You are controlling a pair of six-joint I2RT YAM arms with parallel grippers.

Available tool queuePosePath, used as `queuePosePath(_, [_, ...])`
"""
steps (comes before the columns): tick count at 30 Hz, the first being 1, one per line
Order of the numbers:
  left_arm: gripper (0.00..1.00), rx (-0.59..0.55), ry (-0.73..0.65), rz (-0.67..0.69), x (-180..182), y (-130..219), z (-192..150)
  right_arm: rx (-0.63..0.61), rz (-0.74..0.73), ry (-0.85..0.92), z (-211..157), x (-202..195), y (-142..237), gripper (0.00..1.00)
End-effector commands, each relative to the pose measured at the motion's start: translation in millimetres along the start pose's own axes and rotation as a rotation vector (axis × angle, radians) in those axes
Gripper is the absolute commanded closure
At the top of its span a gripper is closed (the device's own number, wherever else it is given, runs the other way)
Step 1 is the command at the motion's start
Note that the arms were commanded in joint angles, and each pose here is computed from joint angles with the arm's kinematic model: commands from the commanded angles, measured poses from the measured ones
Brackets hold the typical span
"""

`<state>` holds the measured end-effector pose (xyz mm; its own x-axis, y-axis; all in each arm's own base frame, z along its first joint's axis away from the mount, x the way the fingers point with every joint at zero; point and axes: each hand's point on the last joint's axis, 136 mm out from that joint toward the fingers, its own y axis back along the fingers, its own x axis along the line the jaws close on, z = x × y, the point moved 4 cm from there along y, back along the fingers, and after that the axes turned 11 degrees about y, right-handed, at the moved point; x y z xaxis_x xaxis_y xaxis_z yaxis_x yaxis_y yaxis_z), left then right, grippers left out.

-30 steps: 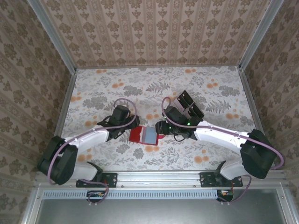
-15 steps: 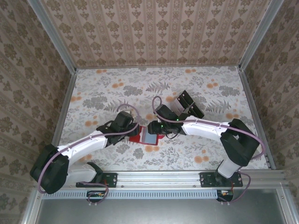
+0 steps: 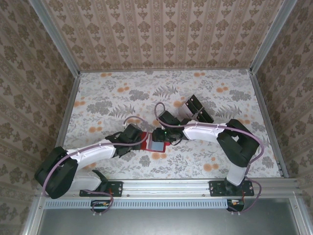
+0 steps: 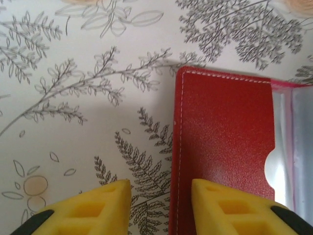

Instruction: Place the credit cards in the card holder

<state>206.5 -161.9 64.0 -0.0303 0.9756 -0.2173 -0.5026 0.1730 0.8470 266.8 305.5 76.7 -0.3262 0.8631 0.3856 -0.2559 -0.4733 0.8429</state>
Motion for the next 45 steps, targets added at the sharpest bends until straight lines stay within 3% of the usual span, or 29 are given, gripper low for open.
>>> queuePosePath(1, [0.64, 0.015, 0.013, 0.031, 6, -7, -12, -0.002, 0.008, -0.008, 7, 3, -7, 0.53])
queuePosePath(17, [0.68, 0.031, 0.005, 0.006, -1, -16, -29, 0.016, 0.101, -0.070, 11, 18, -29, 0.52])
queuePosePath(34, [0.42, -0.098, 0.015, -0.164, -12, 25, -13, 0.017, 0.113, -0.115, 7, 16, -37, 0.48])
queuePosePath(45, [0.37, -0.131, -0.045, -0.236, -35, 30, -11, 0.016, 0.124, -0.132, 6, 16, -39, 0.46])
